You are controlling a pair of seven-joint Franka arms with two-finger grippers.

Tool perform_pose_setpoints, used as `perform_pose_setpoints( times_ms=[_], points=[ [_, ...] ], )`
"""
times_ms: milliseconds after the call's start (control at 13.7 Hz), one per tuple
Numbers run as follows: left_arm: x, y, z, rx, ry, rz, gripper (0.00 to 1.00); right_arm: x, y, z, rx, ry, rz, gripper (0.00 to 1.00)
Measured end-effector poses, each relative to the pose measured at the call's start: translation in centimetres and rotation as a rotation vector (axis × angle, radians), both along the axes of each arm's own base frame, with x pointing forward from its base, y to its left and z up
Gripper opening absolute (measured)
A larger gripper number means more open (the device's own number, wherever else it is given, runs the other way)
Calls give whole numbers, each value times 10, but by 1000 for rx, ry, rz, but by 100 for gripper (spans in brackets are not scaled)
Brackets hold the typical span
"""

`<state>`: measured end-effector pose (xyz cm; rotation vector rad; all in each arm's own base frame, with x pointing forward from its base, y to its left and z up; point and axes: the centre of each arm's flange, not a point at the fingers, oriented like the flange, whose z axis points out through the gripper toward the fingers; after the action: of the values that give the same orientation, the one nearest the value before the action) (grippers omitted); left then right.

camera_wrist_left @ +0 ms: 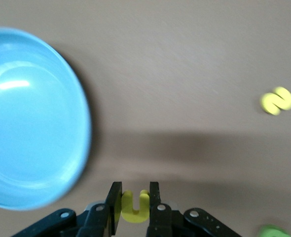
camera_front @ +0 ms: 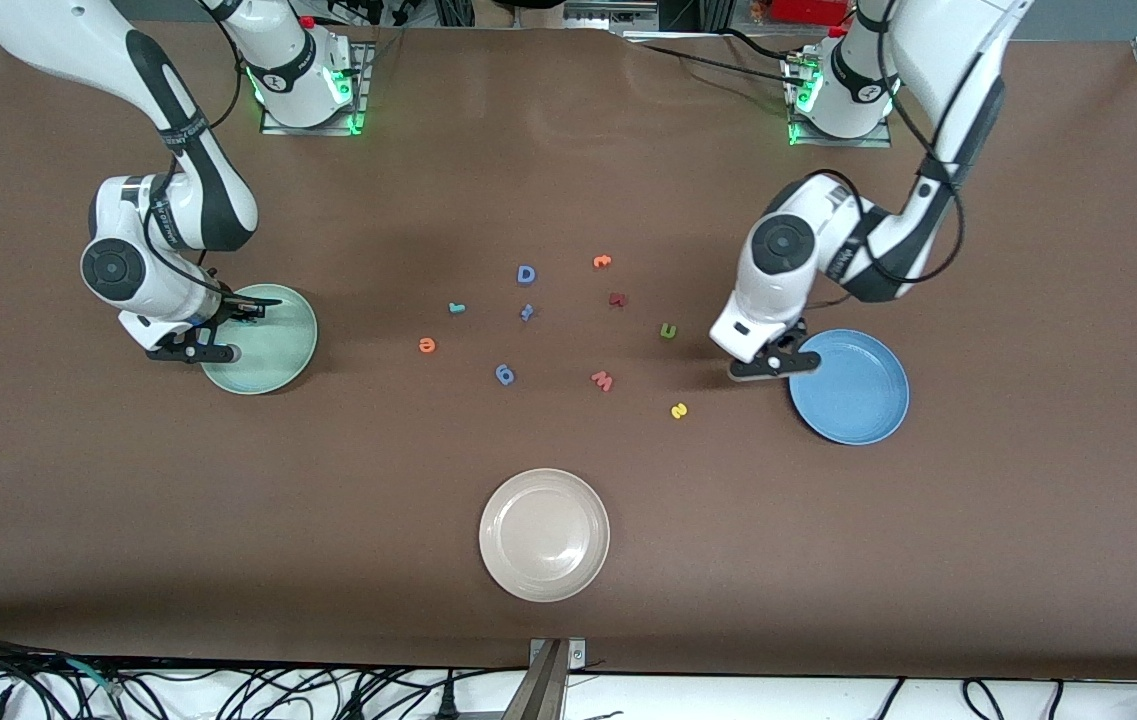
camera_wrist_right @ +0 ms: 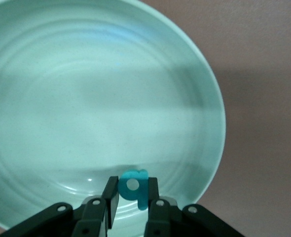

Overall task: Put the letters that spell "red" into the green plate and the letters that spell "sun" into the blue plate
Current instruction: 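Drop q on green plate while the left gripper drops u on blue plate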

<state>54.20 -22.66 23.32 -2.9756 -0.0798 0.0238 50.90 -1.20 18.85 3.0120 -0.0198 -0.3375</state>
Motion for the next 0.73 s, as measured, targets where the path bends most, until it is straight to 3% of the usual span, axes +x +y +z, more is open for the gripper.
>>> perform_pose_setpoints(
  times_ms=[219, 438, 657, 730],
  points=[
    [27, 64, 6, -10, 40, -56, 26, -1, 0, -5, -1, 9, -4, 32],
    [41, 113, 8, -70, 78, -116, 26, 0, 0, -2, -7, -1, -31, 58],
    [45, 127, 5, -95, 91, -140, 26, 9, 19, 15, -15, -49, -90, 90],
    [47, 125, 2, -100, 95, -143, 33, 11, 36, 23, -13, -67, -102, 94]
  ],
)
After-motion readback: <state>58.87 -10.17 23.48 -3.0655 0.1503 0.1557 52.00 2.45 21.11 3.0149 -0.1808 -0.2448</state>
